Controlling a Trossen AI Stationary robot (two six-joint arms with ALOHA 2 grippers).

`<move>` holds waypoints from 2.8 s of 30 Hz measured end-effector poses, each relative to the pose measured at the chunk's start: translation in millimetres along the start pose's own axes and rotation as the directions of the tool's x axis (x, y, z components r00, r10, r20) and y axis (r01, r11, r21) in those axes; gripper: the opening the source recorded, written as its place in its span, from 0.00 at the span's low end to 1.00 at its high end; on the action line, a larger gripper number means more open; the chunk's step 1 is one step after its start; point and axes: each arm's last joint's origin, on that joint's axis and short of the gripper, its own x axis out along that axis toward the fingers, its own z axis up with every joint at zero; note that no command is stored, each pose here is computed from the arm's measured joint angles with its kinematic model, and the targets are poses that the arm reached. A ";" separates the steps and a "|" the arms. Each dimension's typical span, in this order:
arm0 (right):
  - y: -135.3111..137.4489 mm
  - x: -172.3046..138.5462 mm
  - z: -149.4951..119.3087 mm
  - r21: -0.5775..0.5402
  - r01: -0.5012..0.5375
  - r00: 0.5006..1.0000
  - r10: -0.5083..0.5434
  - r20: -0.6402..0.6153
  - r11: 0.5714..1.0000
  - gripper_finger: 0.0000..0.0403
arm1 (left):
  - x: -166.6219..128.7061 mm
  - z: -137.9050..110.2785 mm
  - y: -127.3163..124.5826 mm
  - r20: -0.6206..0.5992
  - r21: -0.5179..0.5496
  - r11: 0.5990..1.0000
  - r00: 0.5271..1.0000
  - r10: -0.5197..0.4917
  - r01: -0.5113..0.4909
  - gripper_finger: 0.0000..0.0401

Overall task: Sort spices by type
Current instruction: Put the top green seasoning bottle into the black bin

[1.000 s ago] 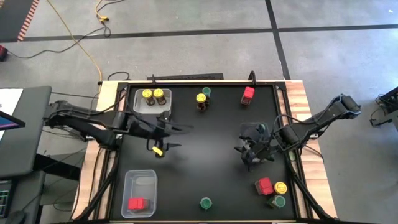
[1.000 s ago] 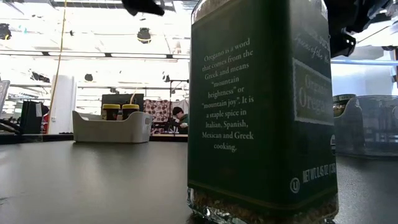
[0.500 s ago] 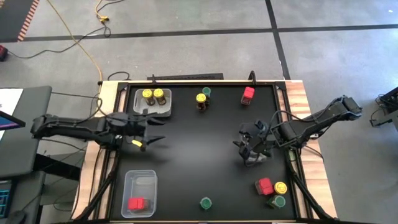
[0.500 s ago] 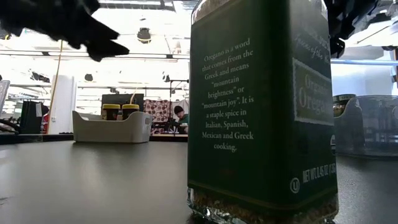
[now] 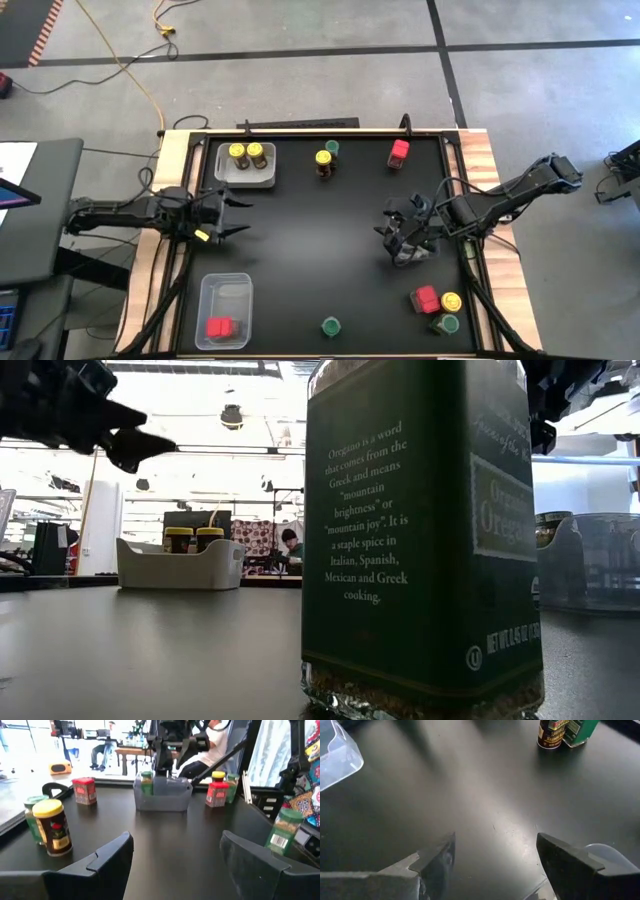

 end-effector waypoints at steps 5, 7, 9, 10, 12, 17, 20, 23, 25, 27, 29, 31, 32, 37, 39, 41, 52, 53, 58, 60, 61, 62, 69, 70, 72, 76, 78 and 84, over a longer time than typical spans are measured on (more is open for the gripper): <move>-2.7 3.0 5.1 0.011 0.008 1.000 -0.008 0.018 1.000 0.76 | -3.5 -6.7 0.2 -0.010 -0.001 1.000 1.000 0.000 0.000 0.71; -3.7 4.6 8.8 0.033 0.005 0.999 -0.006 0.037 0.999 0.76 | -5.8 -6.5 0.2 0.008 0.004 1.000 1.000 0.000 0.000 0.71; -4.7 6.2 12.5 0.056 0.002 0.998 -0.005 0.055 0.998 0.76 | -8.3 -6.0 0.2 0.020 0.011 1.000 1.000 0.000 0.000 0.71; -5.4 7.0 14.3 0.067 0.002 0.998 -0.006 0.063 0.998 0.76 | -9.4 -6.2 0.3 0.021 0.010 1.000 1.000 0.000 0.000 0.71; -6.9 8.6 18.1 0.089 0.001 0.997 -0.008 0.080 0.996 0.76 | -11.1 -7.6 0.3 0.011 -0.014 1.000 1.000 0.000 0.000 0.71; -13.7 13.0 25.0 0.126 0.024 0.994 -0.036 0.099 0.992 0.76 | -12.2 -15.3 0.6 -0.065 -0.127 0.992 0.998 0.003 -0.012 0.71; -18.2 15.3 28.1 0.143 0.042 0.993 -0.057 0.103 0.989 0.76 | -12.9 -21.9 0.9 -0.134 -0.152 0.988 0.991 0.006 -0.026 0.71; -23.0 17.8 31.3 0.162 0.056 0.992 -0.073 0.102 0.985 0.76 | -14.0 -28.6 1.1 -0.203 -0.150 0.988 0.979 0.009 -0.040 0.71; -28.3 20.2 34.8 0.176 0.065 0.992 -0.083 0.093 0.982 0.76 | -15.1 -32.7 1.3 -0.249 -0.141 0.989 0.969 0.011 -0.047 0.71; -34.6 21.0 43.1 0.173 0.067 0.993 -0.081 0.081 0.983 0.76 | -16.2 -34.9 1.4 -0.277 -0.132 0.990 0.961 0.013 -0.052 0.71; -41.4 19.8 56.4 0.161 0.059 0.994 -0.073 0.086 0.985 0.76 | -17.0 -37.2 1.5 -0.303 -0.132 0.990 0.953 0.014 -0.056 0.71; -49.4 16.2 71.5 0.165 0.069 0.991 -0.087 0.100 0.984 0.76 | -17.2 -37.6 1.5 -0.308 -0.135 0.989 0.951 0.014 -0.059 0.71; -53.8 13.4 79.4 0.172 0.079 0.989 -0.098 0.107 0.982 0.76 | -17.1 -37.5 1.5 -0.306 -0.136 0.989 0.952 0.014 -0.058 0.71; -75.7 -5.4 120.5 0.155 0.092 0.981 -0.116 0.158 0.984 0.76 | -16.3 -35.6 1.5 -0.283 -0.139 0.989 0.959 0.013 -0.055 0.71; -82.1 -10.4 137.2 0.117 0.109 0.976 -0.129 0.176 0.987 0.76 | -16.3 -35.6 1.5 -0.283 -0.140 0.989 0.959 0.013 -0.055 0.71; -87.7 -11.6 153.7 0.081 0.139 0.974 -0.151 0.169 0.987 0.76 | -16.2 -35.6 1.5 -0.283 -0.140 0.989 0.959 0.013 -0.055 0.71; -104.8 48.9 225.7 -0.326 0.195 0.967 -0.236 -0.091 0.925 0.76 | -16.2 -35.7 1.5 -0.282 -0.140 0.989 0.959 0.013 -0.054 0.71; -106.4 57.4 228.1 -0.362 0.178 0.967 -0.231 -0.109 0.915 0.76 | -16.2 -35.7 1.5 -0.283 -0.140 0.989 0.959 0.013 -0.054 0.71; -118.0 97.7 228.1 -0.483 0.072 0.961 -0.190 -0.200 0.873 0.76 | -16.2 -35.8 1.5 -0.283 -0.140 0.989 0.959 0.013 -0.055 0.71; -125.4 115.1 224.4 -0.521 0.021 0.954 -0.173 -0.245 0.853 0.76 | -16.2 -35.8 1.5 -0.283 -0.140 0.989 0.959 0.013 -0.055 0.71; -129.8 123.1 222.3 -0.539 -0.006 0.949 -0.164 -0.268 0.842 0.76 | -16.2 -35.8 1.5 -0.283 -0.140 0.989 0.959 0.013 -0.055 0.71; -133.2 131.1 219.9 -0.559 -0.028 0.944 -0.163 -0.289 0.829 0.76 | -16.2 -35.8 1.5 -0.283 -0.140 0.989 0.959 0.013 -0.055 0.71; -148.4 171.0 209.3 -0.628 -0.112 0.925 -0.150 -0.349 0.770 0.76 | -16.1 -35.9 1.5 -0.283 -0.139 0.989 0.959 0.013 -0.055 0.71; -148.8 174.5 208.3 -0.627 -0.119 0.925 -0.143 -0.352 0.770 0.76 | -16.1 -36.0 1.5 -0.283 -0.139 0.989 0.959 0.013 -0.055 0.71; -150.5 180.8 208.0 -0.625 -0.121 0.930 -0.132 -0.344 0.771 0.76 | -16.1 -36.0 1.5 -0.283 -0.140 0.989 0.959 0.013 -0.055 0.71; -152.0 186.2 208.4 -0.626 -0.114 0.935 -0.128 -0.329 0.772 0.76 | -16.1 -36.1 1.5 -0.284 -0.139 0.989 0.959 0.013 -0.055 0.71; -151.7 186.5 211.0 -0.630 -0.102 0.944 -0.124 -0.304 0.770 0.76 | -16.1 -36.1 1.5 -0.284 -0.139 0.989 0.959 0.013 -0.055 0.71; -154.2 185.6 212.2 -0.584 -0.146 0.951 -0.050 -0.306 0.798 0.76 | -16.1 -36.1 1.5 -0.284 -0.139 0.989 0.959 0.013 -0.055 0.71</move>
